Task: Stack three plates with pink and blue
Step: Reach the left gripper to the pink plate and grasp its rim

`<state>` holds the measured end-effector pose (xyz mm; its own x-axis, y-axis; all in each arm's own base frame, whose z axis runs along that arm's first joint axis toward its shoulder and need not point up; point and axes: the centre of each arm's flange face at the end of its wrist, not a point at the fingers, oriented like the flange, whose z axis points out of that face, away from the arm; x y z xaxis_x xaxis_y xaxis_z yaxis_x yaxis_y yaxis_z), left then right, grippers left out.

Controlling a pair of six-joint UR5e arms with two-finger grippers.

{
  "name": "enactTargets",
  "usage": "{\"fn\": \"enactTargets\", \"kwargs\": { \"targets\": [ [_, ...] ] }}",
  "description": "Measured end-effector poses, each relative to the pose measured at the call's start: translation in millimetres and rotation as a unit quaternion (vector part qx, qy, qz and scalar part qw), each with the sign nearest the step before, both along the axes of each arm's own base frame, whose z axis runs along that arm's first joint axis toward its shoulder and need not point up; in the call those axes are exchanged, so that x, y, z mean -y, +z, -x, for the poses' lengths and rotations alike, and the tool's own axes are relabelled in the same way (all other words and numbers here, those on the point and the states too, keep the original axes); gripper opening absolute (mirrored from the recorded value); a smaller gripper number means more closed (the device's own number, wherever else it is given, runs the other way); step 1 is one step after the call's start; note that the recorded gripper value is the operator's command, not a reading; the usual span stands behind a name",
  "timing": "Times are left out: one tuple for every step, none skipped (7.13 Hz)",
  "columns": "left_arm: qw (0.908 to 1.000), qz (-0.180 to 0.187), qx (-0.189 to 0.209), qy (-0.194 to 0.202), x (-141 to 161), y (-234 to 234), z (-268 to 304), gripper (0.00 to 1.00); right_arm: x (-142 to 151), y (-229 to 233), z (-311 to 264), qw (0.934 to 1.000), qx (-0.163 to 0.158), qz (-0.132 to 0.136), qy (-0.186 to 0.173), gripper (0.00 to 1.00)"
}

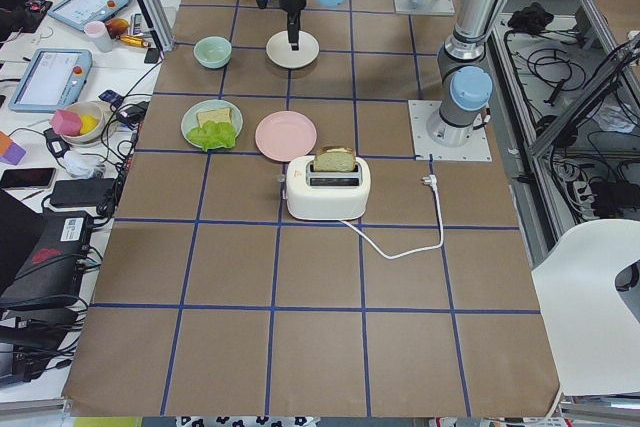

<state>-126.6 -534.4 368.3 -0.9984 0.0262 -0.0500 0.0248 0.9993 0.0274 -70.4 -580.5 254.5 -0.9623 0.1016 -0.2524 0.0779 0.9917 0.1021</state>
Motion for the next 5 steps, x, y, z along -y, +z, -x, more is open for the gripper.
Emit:
{"fn": "enactTargets", "kwargs": {
  "targets": [
    [0.9999,0.002,0.015,0.001,9,-53,-8,0.89,0,0,0,1.0000,0.000,0.000,0.000,0.00],
    [0.9997,-0.010,0.021,0.005,12,-95,-20,0.82,0,0,0,1.0000,0.000,0.000,0.000,0.00],
    [0.9993,-0.030,0.023,0.006,12,-125,-32,0.72,0,0,0,1.0000,0.001,0.000,0.000,0.00],
    [0.9985,-0.049,0.022,0.009,12,-148,-42,0.67,0,0,0,1.0000,0.001,0.000,0.000,0.00],
    [0.9976,-0.063,0.023,0.014,12,-163,-52,0.65,0,-1,-1,1.0000,0.001,0.000,0.000,0.00]
  ]
}}
